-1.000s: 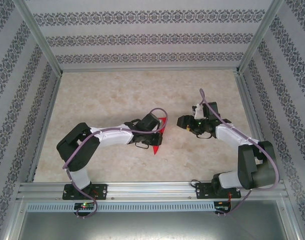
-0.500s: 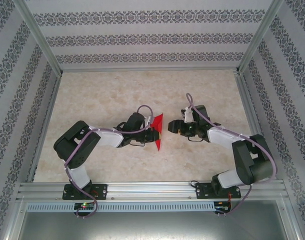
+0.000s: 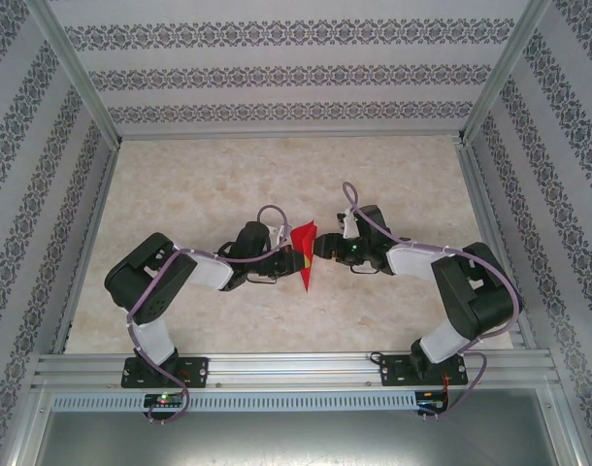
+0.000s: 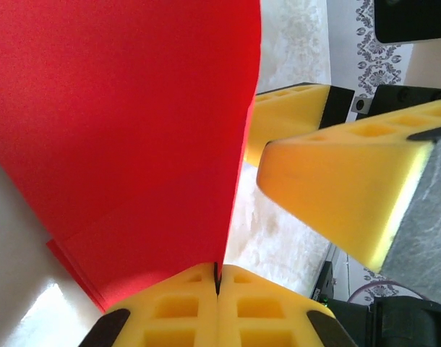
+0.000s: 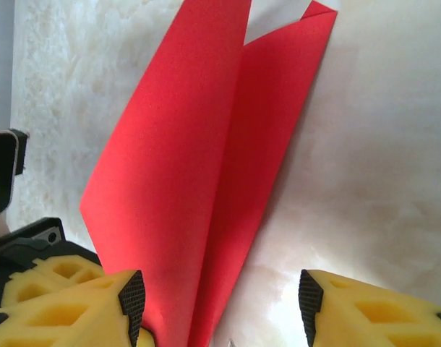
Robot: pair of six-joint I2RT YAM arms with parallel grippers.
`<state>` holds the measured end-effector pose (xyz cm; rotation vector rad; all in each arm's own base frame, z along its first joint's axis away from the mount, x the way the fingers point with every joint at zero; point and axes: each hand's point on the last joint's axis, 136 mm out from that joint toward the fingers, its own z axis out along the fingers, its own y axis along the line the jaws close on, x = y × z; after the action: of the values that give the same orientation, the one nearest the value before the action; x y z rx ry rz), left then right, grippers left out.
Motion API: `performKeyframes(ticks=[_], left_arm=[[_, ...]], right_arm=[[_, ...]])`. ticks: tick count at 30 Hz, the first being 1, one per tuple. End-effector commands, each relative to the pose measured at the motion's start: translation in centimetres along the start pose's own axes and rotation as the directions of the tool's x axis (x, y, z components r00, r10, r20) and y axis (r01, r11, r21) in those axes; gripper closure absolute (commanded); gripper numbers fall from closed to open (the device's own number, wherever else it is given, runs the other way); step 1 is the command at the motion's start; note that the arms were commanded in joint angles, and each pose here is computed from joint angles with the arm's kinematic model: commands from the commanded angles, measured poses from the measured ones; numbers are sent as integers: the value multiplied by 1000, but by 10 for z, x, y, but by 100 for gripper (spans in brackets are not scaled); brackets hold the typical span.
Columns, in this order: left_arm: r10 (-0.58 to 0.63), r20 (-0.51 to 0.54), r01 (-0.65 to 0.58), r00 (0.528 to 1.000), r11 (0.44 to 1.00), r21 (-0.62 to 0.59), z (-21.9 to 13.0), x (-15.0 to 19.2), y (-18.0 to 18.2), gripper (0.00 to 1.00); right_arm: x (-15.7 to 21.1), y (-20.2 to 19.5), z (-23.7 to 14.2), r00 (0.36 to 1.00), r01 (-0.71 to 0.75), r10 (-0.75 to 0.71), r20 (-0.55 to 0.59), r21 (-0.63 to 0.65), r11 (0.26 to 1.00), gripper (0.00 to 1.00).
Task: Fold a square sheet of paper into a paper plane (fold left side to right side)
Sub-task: Fold the wing for the fifth time at the center of the table.
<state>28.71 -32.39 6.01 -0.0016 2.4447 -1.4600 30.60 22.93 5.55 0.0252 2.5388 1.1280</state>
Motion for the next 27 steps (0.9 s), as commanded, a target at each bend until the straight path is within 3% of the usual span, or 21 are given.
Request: performKeyframes(ticks=[1, 23, 27], left_arm=[[-14, 19, 13, 1000, 999, 45, -1, -6, -2, 98], [-56, 19, 56, 998, 998, 8, 0, -1, 20, 97], [-62, 18, 62, 998, 998, -3, 0, -1, 24, 95]], right_arm=[[-12, 10, 8, 999, -7, 9, 43, -43, 999, 41], [-6, -3, 38, 998, -65, 65, -15, 22, 998, 49], [-1, -13, 42, 995, -87, 90, -44, 82, 993, 52]])
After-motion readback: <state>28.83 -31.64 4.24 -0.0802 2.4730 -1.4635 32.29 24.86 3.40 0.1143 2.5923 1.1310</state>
